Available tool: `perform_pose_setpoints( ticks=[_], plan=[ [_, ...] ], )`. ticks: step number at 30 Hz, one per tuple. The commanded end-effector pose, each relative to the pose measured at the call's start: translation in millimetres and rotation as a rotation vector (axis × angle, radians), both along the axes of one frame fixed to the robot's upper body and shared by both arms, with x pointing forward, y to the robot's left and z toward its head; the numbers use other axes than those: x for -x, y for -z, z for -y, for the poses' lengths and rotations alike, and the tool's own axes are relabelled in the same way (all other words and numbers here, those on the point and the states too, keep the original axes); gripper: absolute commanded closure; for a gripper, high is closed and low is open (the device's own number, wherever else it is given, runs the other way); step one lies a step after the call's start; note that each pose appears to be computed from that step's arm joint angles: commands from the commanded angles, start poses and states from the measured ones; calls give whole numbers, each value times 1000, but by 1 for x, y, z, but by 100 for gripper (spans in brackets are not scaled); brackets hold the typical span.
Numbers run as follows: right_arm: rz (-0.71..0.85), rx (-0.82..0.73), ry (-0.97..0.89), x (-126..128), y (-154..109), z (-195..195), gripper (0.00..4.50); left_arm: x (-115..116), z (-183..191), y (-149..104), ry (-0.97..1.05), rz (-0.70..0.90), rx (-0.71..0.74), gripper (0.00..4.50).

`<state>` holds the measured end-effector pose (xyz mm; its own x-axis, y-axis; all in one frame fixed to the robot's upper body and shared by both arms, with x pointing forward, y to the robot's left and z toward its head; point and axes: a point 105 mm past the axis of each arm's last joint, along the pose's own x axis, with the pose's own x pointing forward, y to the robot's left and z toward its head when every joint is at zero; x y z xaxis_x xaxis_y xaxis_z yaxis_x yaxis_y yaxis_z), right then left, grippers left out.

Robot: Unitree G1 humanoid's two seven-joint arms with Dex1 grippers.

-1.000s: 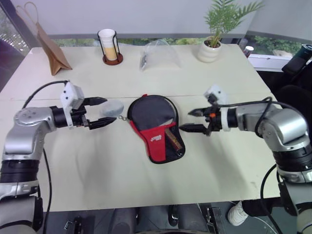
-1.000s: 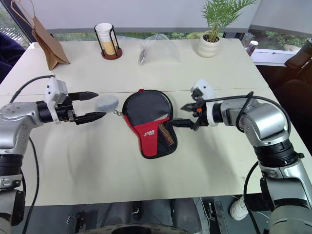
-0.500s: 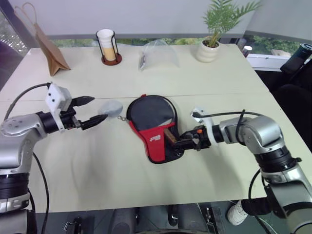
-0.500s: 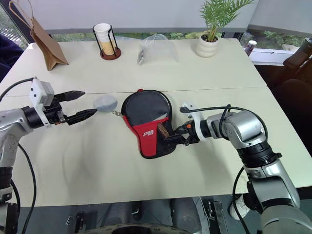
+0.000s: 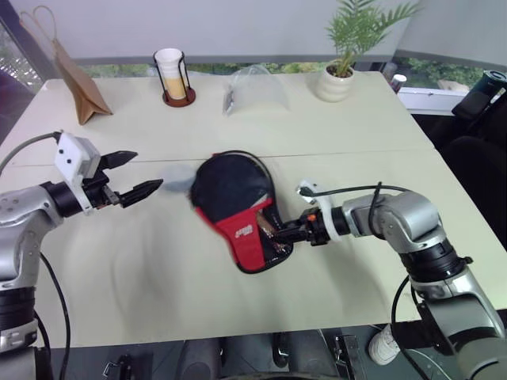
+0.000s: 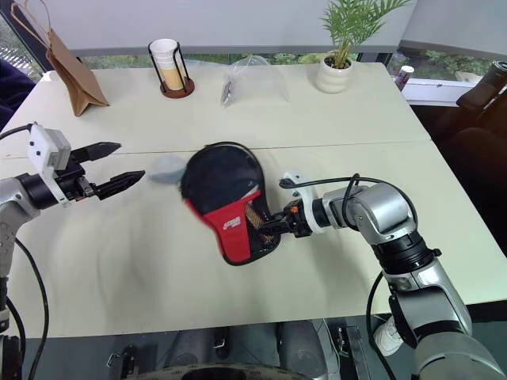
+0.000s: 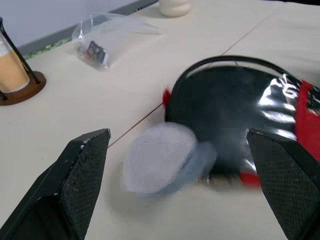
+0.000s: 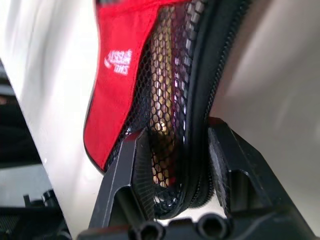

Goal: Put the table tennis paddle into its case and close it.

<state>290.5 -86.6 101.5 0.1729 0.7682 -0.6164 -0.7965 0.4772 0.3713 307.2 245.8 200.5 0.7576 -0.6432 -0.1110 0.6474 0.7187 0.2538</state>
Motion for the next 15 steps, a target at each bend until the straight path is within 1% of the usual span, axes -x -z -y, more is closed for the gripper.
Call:
perform_pose_setpoints(
  ticks=[1,8,12,15],
  plan=[
    [-55,36,-47,20,12,-2,340,6,-2,-15,-8,62,-10,0],
    [-155,58,28,46,18,4,340,9,-3,-15,-22,68,-4,0],
    [-183,31,135,51,25,17,340,11,-3,-12,-28,60,1,0],
    [-198,-1,185,54,24,20,340,12,-2,-11,-28,54,5,0]
  ],
)
